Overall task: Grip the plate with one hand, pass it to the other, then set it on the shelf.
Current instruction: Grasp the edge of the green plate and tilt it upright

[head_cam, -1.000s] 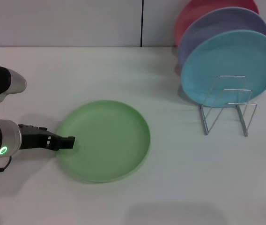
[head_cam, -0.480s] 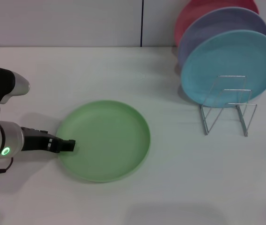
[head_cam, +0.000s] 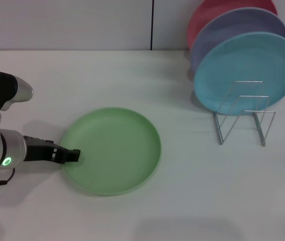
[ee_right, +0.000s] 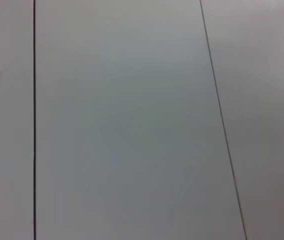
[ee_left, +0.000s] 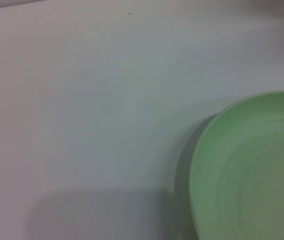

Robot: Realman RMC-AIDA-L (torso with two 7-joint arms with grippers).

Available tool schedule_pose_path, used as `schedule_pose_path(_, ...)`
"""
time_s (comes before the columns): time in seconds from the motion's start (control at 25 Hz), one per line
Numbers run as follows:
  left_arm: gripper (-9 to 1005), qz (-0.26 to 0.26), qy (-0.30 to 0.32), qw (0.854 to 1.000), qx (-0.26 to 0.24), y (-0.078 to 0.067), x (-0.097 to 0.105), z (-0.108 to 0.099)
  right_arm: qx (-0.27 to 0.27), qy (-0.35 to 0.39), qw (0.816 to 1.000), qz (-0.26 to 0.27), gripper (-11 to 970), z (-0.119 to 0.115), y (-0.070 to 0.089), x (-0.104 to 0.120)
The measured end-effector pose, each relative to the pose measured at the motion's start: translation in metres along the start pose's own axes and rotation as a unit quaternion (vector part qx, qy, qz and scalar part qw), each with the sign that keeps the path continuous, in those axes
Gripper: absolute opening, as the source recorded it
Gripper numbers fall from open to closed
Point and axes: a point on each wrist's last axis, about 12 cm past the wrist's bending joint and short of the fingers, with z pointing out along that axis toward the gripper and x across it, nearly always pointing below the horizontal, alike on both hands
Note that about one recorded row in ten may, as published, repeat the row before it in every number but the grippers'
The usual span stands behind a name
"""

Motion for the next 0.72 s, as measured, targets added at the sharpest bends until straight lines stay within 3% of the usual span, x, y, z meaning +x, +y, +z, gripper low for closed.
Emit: schedule_pose_path(0.72, 675, 0.002, 0.008, 1.000, -0.010, 0.0007, -0.0019, 0.0002, 0.000, 0.000, 1.000, 0.000, 797, 0.0000, -0.0001, 0.0001)
